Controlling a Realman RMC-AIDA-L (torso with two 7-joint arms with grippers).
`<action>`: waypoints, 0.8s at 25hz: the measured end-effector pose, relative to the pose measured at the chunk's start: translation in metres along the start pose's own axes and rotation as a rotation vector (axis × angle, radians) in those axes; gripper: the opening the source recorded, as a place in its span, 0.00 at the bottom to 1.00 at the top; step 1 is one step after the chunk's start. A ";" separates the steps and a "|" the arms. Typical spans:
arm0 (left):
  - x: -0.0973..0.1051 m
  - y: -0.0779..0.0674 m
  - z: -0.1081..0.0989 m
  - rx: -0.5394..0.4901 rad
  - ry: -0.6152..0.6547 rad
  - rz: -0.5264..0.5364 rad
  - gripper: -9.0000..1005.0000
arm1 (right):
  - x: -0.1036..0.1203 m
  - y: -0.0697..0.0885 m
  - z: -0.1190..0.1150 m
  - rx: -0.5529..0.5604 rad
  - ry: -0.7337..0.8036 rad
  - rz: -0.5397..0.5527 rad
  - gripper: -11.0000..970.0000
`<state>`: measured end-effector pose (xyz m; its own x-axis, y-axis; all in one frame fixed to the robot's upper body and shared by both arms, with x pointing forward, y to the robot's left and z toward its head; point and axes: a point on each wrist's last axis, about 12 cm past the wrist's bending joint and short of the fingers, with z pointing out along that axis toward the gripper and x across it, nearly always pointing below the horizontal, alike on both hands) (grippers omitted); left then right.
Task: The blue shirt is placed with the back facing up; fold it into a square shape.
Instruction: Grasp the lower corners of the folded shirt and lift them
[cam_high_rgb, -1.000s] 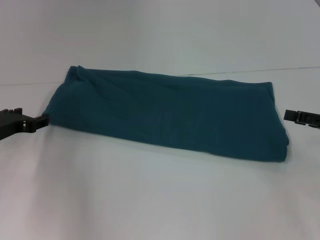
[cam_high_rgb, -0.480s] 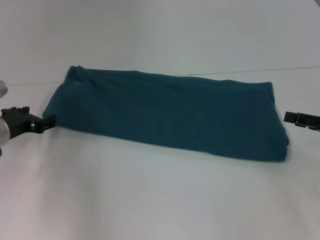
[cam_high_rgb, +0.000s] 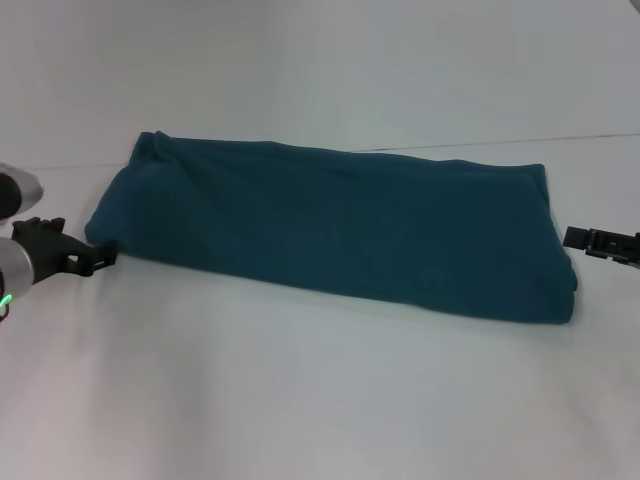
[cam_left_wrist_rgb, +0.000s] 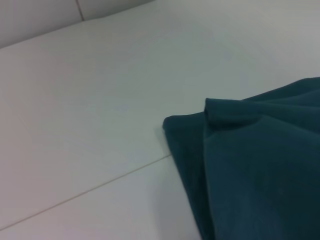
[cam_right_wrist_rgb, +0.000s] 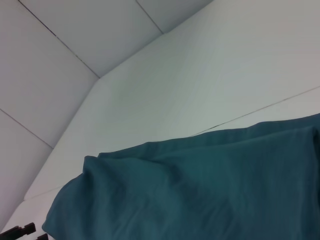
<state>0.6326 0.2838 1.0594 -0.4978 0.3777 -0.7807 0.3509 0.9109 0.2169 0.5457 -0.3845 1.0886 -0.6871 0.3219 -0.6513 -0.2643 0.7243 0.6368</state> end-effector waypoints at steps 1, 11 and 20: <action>0.000 -0.002 0.001 0.006 0.002 0.007 0.77 | 0.000 0.000 0.000 0.000 0.000 0.000 0.69; -0.006 -0.009 0.007 0.023 0.008 0.064 0.77 | 0.002 -0.001 0.000 0.010 -0.002 0.004 0.69; -0.007 -0.008 0.007 0.020 0.007 0.087 0.77 | 0.003 -0.002 0.001 0.013 -0.004 0.013 0.69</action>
<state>0.6386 0.2725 1.0585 -0.4704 0.4561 -0.7554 0.4084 0.8714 0.2718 0.5444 -0.3849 1.0847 -0.6878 0.3339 -0.6446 -0.2462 0.7280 0.6398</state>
